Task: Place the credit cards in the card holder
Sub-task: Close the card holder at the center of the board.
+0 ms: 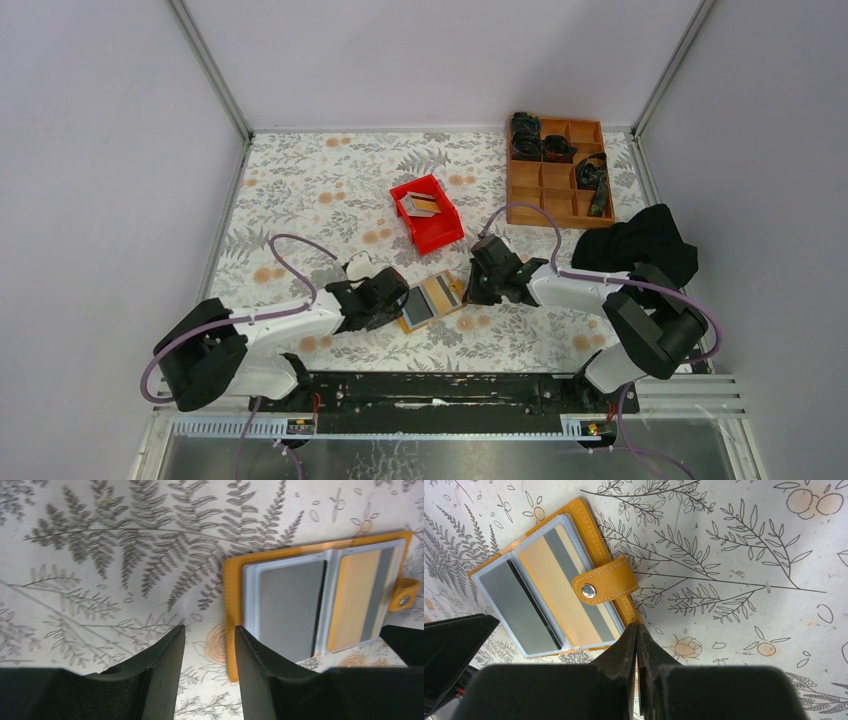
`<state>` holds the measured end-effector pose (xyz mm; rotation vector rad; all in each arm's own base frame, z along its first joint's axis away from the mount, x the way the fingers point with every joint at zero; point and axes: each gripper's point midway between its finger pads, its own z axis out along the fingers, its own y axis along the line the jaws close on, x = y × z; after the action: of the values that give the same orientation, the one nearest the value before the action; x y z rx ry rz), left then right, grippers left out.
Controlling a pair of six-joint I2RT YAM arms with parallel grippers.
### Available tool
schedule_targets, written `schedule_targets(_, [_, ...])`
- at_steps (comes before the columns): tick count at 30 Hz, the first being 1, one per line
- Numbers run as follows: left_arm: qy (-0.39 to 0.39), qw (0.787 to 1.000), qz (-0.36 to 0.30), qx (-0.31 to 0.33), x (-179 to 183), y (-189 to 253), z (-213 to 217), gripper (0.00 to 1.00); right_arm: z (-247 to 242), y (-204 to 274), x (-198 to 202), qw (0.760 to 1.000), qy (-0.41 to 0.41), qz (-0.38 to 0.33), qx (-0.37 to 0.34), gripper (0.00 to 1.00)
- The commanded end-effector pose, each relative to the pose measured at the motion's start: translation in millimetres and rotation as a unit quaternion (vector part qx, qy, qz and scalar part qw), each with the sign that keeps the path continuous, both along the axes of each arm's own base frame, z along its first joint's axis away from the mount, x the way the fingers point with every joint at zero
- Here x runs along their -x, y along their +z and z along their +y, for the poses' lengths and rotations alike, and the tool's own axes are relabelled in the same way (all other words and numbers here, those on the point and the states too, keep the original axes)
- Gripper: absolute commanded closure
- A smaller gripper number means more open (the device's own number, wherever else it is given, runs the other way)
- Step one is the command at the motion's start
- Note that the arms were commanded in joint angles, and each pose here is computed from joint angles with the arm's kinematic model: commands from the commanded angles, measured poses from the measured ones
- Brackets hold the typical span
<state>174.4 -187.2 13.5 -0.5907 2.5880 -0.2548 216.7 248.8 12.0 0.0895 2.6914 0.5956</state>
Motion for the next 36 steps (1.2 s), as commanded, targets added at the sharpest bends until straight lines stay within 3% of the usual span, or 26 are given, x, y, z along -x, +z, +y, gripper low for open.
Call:
schedule_targets(1, [-0.023,1.0,0.009,-0.003,-0.4,-12.3,-10.1,0.51,-18.1,-11.0,17.9,0.998,0.001,0.022,0.051,0.92])
schedule_targets(20, [-0.013,0.999,-0.012,-0.037,0.8,15.7,13.5,0.52,-21.2,12.4,-1.9,0.996,0.006,-0.047,0.072,0.86])
schedule_targets(36, [-0.034,0.998,0.014,-0.041,-1.4,-6.1,-3.1,0.54,-16.8,30.3,-12.7,0.992,0.036,-0.08,0.085,0.79])
